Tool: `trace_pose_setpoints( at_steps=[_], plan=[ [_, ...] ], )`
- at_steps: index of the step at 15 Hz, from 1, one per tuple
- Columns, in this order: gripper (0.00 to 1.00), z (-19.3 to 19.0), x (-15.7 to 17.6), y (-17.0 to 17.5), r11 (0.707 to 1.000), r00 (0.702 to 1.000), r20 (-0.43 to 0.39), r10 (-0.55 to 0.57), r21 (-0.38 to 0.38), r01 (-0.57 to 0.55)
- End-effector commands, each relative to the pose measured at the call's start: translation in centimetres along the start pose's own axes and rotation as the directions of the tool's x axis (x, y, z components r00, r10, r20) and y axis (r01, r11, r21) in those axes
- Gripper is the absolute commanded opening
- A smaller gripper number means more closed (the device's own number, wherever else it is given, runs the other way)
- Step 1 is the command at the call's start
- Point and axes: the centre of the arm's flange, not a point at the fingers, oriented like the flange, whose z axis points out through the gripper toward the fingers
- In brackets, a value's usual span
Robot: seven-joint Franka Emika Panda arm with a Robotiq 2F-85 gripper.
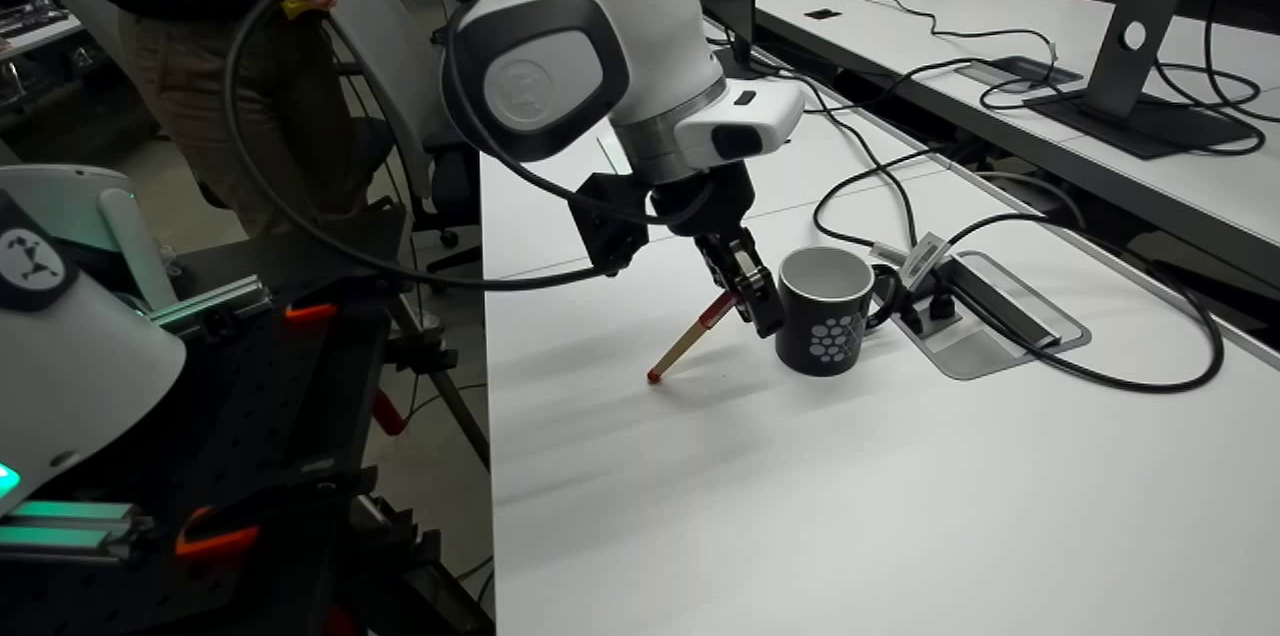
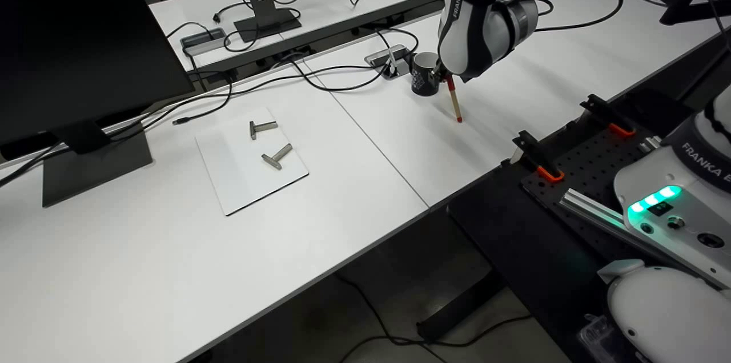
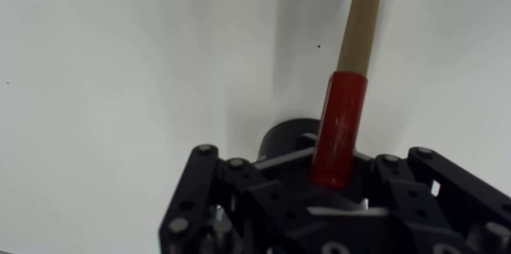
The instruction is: Pick the marker and put it in the cup
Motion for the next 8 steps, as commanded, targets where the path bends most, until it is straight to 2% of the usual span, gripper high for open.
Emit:
trace_pose_setpoints(
  at_steps=[1, 8],
  plan=[
    [0.00, -1.97, -0.55, -0.17, 0.999, 0.998, -0.043, 0.045, -0.029, -0.046],
    [0.00, -2.38, -0.58, 0.02, 0.994, 0.993, -0.077, 0.093, -0.044, -0.097]
  ],
)
